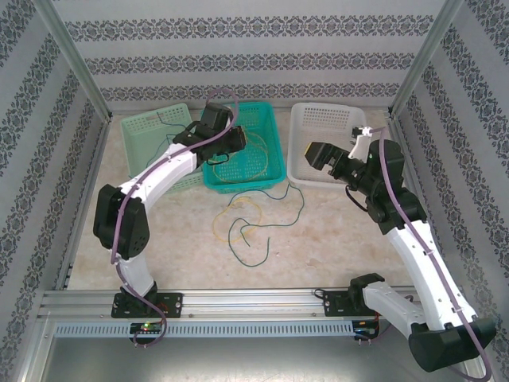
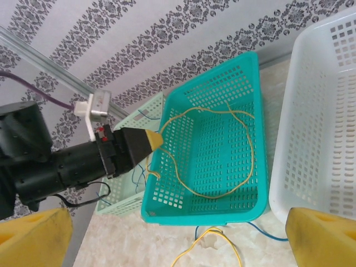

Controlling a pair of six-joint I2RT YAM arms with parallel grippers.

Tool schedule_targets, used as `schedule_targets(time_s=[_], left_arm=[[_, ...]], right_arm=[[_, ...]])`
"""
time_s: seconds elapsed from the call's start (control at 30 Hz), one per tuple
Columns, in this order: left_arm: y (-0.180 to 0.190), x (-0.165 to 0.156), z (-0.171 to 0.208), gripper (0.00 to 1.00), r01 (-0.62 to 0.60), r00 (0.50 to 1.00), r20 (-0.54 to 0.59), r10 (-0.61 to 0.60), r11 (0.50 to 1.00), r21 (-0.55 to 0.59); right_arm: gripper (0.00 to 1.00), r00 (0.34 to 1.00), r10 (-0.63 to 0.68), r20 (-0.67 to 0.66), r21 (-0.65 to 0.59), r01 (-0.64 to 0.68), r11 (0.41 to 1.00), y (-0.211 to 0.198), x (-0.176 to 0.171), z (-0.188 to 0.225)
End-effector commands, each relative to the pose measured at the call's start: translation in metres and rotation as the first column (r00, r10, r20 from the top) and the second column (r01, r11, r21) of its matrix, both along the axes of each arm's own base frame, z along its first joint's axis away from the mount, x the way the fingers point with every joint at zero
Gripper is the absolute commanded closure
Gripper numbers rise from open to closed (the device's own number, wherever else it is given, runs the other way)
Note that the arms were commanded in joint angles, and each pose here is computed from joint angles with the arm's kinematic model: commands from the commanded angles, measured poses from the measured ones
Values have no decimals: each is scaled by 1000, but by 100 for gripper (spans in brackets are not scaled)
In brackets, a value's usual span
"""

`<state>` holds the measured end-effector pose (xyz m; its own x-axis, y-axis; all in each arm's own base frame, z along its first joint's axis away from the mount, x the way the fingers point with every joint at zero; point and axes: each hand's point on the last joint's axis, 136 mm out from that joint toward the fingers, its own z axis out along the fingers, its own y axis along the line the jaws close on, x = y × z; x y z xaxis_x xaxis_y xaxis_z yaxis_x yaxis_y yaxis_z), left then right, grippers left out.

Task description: Untangle the cables

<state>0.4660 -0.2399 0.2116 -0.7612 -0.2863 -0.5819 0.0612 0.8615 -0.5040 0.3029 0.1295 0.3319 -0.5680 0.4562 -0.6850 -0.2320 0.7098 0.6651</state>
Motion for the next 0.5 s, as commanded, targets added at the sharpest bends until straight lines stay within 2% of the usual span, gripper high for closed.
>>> schedule_targets(time_s=[0.0,0.1,0.3,0.47], left_arm=[[-2,14,8,92,-68,998,-15,67,990,-126],[-2,18,11,93,-84,996,-18,82,986,-147],[1,20,55,93,-82,994,54,92,983,-166],[9,13,78,93,-104,988,96,123,978,-181]], right_arm=[[2,1000,-4,-6,16,4,1000,-4,-5,-1],[2,1000,-7,-8,22,7,1000,-5,-6,-2],[2,1000,-2,-13,38,2,999,-4,-5,-4],[2,1000,7,-21,54,-6,999,-1,-2,-7]])
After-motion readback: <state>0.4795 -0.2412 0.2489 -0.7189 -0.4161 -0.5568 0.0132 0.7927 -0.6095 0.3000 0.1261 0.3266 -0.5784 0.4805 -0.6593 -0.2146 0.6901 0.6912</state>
